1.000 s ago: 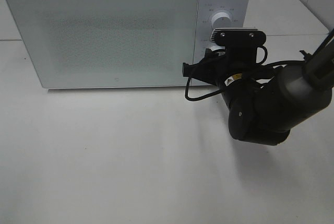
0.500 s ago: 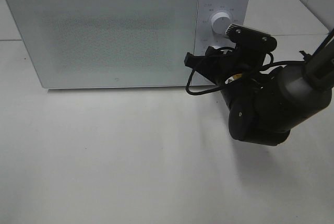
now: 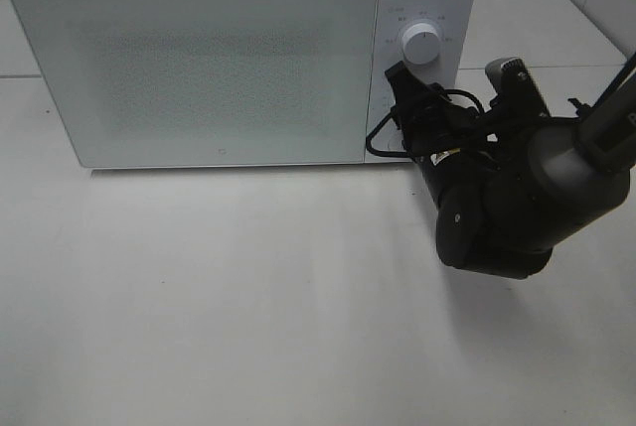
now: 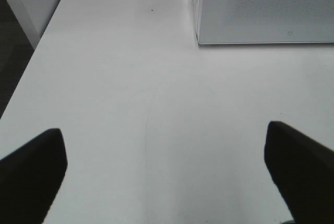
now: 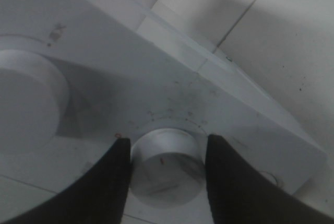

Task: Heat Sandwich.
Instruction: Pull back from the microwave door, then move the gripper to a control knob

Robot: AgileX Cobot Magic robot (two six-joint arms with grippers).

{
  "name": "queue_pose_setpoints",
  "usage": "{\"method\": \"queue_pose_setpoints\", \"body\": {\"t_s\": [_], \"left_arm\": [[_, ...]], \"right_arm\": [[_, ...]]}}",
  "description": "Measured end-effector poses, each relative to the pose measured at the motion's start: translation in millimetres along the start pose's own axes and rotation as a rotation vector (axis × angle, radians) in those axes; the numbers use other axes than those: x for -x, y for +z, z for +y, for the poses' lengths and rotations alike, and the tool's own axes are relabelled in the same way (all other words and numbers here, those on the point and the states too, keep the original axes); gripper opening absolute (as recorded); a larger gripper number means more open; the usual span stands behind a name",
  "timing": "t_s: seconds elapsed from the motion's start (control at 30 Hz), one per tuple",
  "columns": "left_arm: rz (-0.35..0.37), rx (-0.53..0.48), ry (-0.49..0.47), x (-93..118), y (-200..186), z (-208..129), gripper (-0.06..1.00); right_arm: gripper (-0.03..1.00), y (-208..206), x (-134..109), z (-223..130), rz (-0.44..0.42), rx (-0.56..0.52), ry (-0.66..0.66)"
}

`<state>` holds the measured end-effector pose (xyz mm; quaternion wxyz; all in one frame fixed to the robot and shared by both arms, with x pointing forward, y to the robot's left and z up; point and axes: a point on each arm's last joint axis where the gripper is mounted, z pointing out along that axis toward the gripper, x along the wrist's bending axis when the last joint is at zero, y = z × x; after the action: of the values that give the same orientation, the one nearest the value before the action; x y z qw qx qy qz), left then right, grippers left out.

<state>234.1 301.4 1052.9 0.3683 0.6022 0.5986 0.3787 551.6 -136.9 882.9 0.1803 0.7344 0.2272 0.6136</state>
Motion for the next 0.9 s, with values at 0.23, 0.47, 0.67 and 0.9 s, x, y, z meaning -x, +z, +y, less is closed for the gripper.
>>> {"method": "queue_pose_setpoints", "body": {"t_s": [0.23,0.47,0.67,0.9], "left_arm": [[0.000,0.000,0.000,0.0,0.0,0.0,0.97],[0.000,0.000,0.000,0.0,0.0,0.0,0.97],[0.000,0.000,0.000,0.0,0.0,0.0,0.97],[0.000,0.000,0.000,0.0,0.0,0.0,0.97]], "right_arm": [[0.43,0.2,0.3,0.2,-0.003,0.000,0.127],[0.43,0.2,1.1,0.4,-0.008,0.004,0.293],[0.43,0.2,1.5,0.3,-0.013,0.005,0.431],[0.43,0.2,2.7,0.4,-0.024,0.013,0.677]]}}
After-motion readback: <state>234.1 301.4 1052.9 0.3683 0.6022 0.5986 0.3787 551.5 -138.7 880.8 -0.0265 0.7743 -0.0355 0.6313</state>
